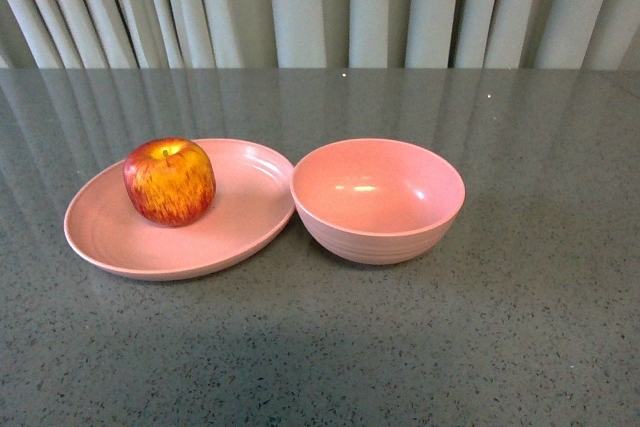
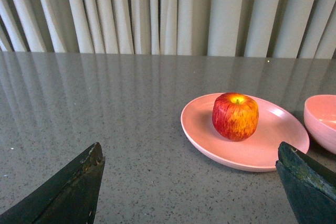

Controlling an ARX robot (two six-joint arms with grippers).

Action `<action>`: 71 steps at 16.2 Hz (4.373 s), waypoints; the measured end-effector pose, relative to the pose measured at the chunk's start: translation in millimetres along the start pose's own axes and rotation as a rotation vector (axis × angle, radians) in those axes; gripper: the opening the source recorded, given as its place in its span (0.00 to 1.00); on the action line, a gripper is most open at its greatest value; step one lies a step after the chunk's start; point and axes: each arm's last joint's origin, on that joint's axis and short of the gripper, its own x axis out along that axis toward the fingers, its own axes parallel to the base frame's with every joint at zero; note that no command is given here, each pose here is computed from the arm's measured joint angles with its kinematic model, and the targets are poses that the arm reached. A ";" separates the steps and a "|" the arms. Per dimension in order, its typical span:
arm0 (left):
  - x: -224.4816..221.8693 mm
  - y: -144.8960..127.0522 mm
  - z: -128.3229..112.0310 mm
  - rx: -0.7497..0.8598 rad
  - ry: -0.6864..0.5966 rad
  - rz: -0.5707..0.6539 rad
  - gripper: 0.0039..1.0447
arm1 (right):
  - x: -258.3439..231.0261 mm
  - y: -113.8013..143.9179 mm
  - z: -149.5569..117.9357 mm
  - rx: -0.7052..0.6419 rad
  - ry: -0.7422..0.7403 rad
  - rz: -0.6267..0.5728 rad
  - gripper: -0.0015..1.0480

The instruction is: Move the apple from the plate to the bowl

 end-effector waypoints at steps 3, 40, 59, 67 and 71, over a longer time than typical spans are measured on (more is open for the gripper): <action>0.0 0.0 0.0 0.000 0.000 0.000 0.94 | 0.0 0.0 0.0 0.000 0.000 0.000 0.88; 236.4 -54.8 1.8 -0.020 0.460 -0.356 0.94 | 0.0 0.0 0.0 0.000 0.000 0.000 0.94; 214.9 -117.7 72.5 0.033 0.362 -0.454 0.63 | 0.0 0.0 0.0 0.000 0.000 0.000 0.94; 223.5 -191.4 36.9 0.074 0.463 -0.562 0.62 | 0.0 0.0 0.0 0.000 0.000 0.000 0.94; 232.5 -203.8 23.1 0.054 0.503 -0.563 0.62 | 0.0 0.0 0.0 0.000 0.000 0.000 0.94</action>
